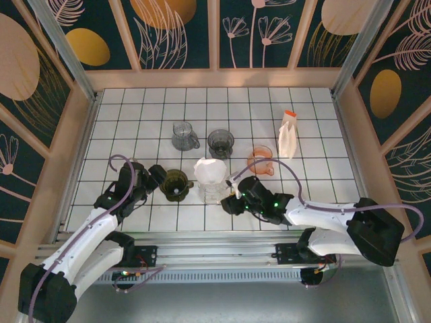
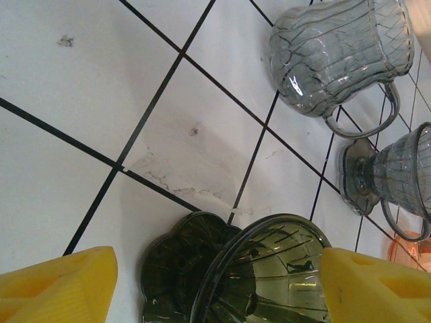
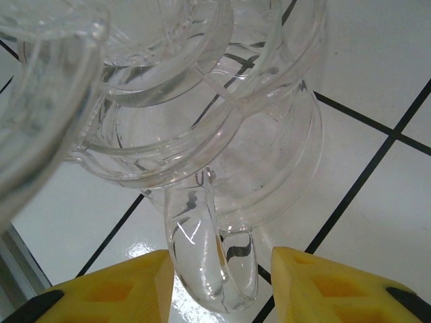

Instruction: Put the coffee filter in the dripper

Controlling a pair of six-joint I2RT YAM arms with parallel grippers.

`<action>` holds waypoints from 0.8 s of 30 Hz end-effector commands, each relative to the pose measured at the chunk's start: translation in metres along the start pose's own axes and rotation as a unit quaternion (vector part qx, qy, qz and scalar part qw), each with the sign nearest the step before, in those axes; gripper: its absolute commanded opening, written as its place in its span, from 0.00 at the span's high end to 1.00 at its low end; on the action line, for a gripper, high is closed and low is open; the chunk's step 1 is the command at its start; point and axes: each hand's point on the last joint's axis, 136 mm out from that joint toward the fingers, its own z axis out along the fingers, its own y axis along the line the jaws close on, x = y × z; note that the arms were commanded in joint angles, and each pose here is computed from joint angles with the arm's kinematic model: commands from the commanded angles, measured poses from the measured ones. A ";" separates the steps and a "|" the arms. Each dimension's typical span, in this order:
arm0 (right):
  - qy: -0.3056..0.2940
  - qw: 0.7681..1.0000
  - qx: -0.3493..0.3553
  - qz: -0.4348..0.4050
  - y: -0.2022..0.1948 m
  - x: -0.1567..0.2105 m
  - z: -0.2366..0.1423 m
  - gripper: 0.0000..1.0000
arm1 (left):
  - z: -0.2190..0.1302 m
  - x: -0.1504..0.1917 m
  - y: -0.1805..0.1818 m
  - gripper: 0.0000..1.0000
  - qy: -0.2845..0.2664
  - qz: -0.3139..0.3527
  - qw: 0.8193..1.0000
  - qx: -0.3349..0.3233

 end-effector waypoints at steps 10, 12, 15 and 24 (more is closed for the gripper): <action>-0.033 0.999 0.015 -0.033 0.004 -0.027 0.009 0.64 | -0.012 -0.013 -0.014 0.21 -0.015 0.011 1.000 0.015; -0.034 0.999 0.016 -0.035 0.004 -0.028 0.010 0.65 | -0.013 -0.012 -0.014 0.21 -0.015 0.011 1.000 0.015; -0.035 0.998 0.019 -0.038 0.003 -0.030 0.012 0.68 | -0.015 -0.014 -0.015 0.21 -0.017 0.012 1.000 0.017; -0.039 0.998 0.030 -0.049 0.003 -0.038 0.018 0.73 | -0.027 -0.026 -0.022 0.21 -0.036 0.024 0.999 0.009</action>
